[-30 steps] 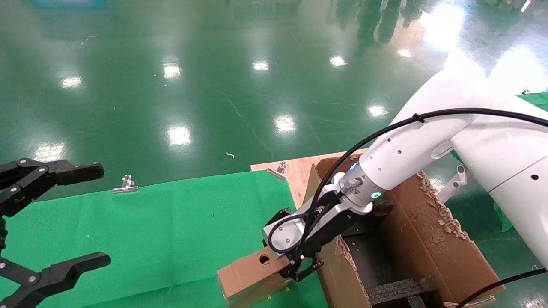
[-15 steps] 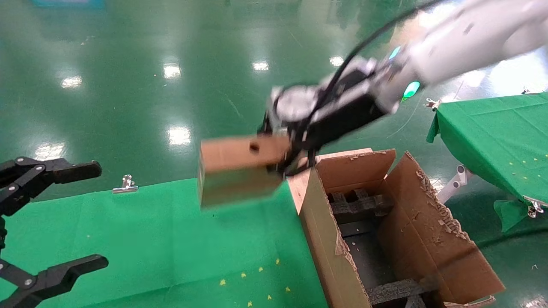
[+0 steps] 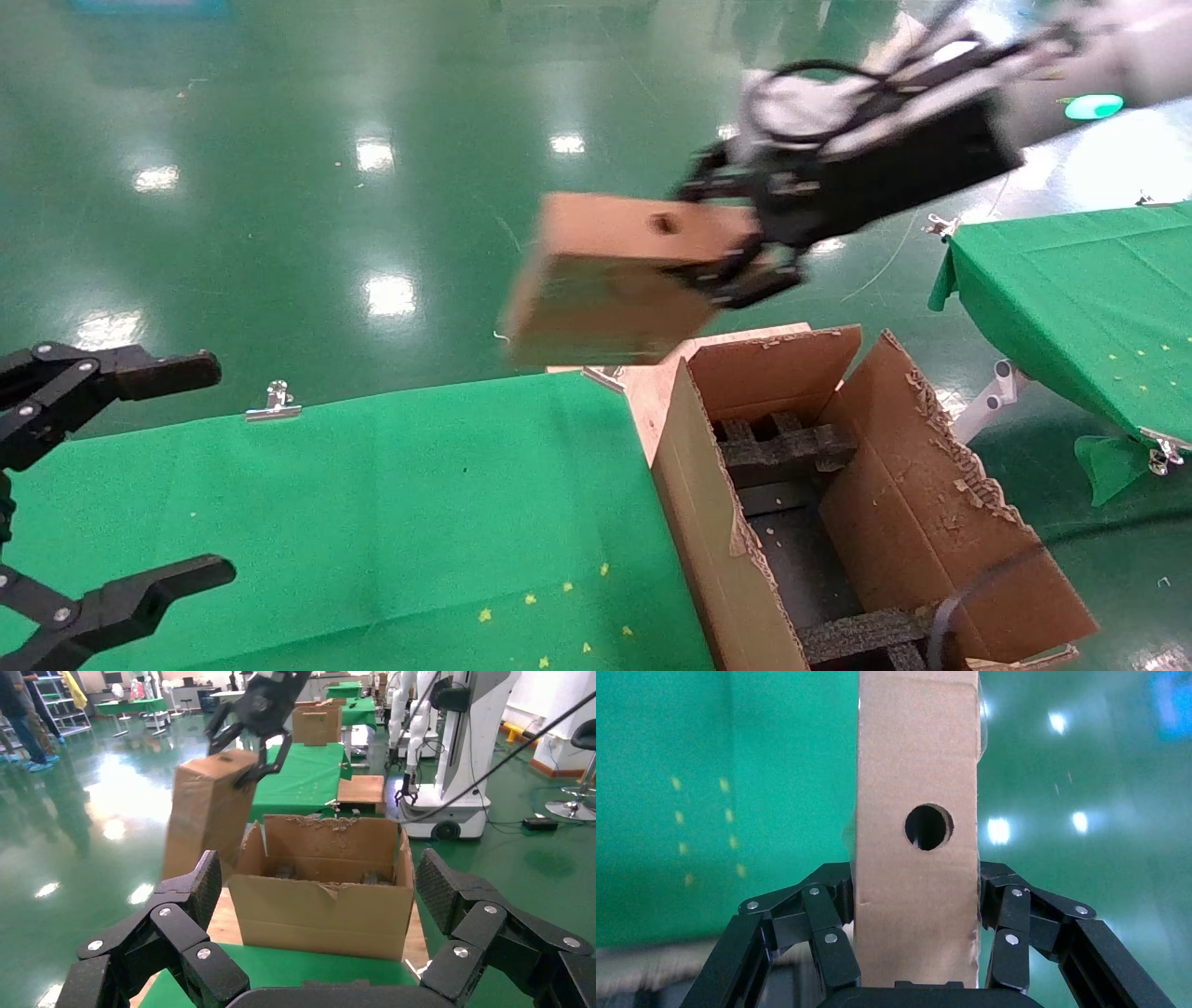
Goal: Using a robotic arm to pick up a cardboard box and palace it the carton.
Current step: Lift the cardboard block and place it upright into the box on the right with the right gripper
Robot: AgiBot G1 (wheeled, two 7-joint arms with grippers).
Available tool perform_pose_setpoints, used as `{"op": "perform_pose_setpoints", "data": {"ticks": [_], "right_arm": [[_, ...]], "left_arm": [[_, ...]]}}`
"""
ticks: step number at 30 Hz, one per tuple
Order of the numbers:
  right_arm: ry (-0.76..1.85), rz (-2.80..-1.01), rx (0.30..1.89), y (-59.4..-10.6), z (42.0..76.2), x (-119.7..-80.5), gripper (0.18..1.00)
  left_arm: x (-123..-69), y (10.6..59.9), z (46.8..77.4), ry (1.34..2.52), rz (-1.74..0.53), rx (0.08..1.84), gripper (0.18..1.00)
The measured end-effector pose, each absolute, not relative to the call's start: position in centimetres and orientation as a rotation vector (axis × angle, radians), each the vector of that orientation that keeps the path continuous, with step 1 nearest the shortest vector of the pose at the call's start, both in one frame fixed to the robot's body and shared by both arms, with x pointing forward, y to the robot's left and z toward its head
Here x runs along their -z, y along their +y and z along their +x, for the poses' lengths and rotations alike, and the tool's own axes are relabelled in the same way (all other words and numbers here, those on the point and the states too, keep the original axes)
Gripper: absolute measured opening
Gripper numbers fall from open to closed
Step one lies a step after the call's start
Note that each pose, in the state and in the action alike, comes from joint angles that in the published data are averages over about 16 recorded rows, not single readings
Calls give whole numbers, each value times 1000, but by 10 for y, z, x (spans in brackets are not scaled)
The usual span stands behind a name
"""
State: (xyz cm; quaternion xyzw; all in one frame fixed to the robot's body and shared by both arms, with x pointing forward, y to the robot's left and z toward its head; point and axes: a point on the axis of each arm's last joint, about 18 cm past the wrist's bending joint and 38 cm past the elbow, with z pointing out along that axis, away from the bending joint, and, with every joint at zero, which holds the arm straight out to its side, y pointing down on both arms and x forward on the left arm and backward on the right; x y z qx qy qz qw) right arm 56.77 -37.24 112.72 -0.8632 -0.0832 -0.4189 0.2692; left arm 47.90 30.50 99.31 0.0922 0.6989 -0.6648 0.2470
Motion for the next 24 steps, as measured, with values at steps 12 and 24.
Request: {"op": "perform_pose_setpoints", "data": {"ticks": [12, 24], "right_arm": [[111, -2450, 1162, -483, 519, -1096, 366], [255, -2529, 1107, -517, 500, -1067, 359]], "left_arm": [[-993, 305, 479, 1906, 251, 1813, 1001], [-993, 305, 479, 1906, 251, 1813, 1001]]}}
